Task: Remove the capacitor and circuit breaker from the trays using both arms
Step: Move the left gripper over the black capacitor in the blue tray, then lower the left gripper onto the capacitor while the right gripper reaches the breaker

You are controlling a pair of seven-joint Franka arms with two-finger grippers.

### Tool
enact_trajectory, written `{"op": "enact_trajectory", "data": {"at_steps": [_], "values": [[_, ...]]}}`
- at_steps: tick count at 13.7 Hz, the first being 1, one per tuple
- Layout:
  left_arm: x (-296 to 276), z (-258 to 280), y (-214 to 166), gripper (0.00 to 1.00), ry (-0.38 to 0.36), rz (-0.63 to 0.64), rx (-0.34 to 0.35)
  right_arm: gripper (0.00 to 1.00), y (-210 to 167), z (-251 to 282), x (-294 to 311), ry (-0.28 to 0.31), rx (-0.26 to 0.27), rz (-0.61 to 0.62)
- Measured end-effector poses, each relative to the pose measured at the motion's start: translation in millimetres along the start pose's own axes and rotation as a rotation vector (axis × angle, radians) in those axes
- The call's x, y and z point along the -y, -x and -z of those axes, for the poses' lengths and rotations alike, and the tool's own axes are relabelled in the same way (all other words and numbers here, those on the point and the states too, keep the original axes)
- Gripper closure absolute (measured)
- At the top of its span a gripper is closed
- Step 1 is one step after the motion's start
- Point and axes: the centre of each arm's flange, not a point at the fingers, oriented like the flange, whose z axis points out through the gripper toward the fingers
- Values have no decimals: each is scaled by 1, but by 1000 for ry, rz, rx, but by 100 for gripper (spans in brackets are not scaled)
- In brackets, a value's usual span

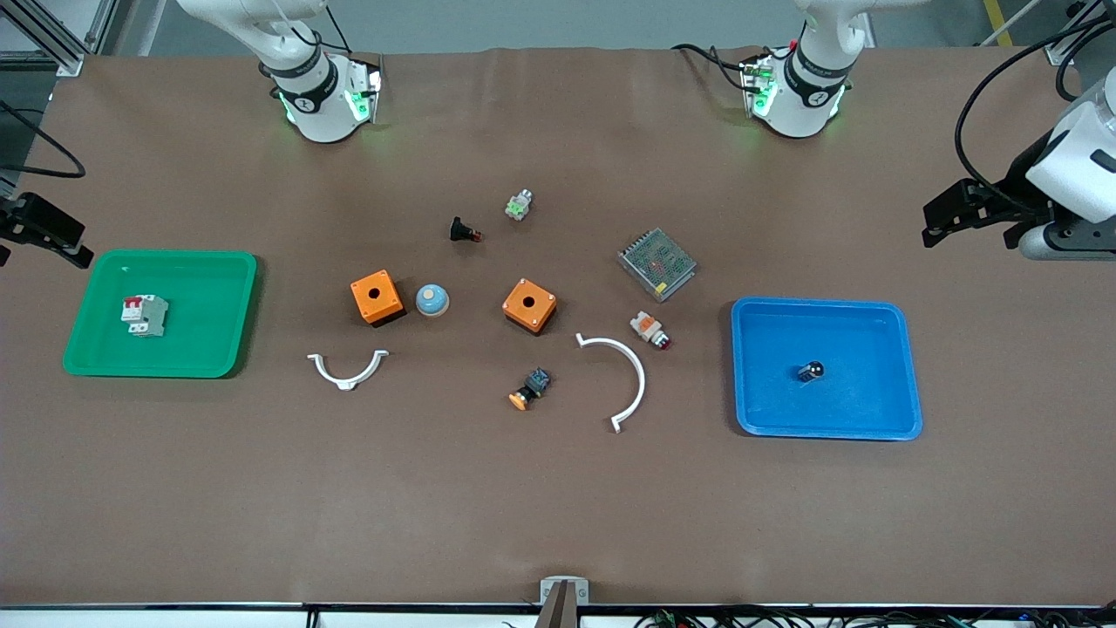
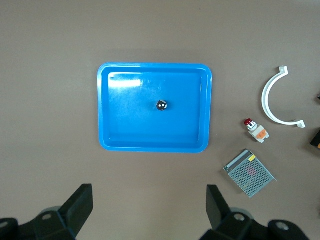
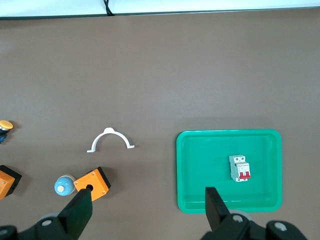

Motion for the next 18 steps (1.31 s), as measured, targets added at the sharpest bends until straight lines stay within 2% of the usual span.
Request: {"op": "enact_trajectory", "data": {"at_steps": [6,9,11,14,18], "values": [[2,-7,-1,0,-1,2,24,0,0,0,0,0,2,0],[10,-62,-21,0,4,13,105,0,1,-2,-1,1,9,-1],[15,-117,-41,0,14,21,110,0,0,-8,-13,5,28,-22],[16,-192,-50,0,15,20,78,0,-7,-45,-69,16,93,-57],[17,-267,-50,0,27,23,48,0,-9,-151,-182,-13,236,8]]}}
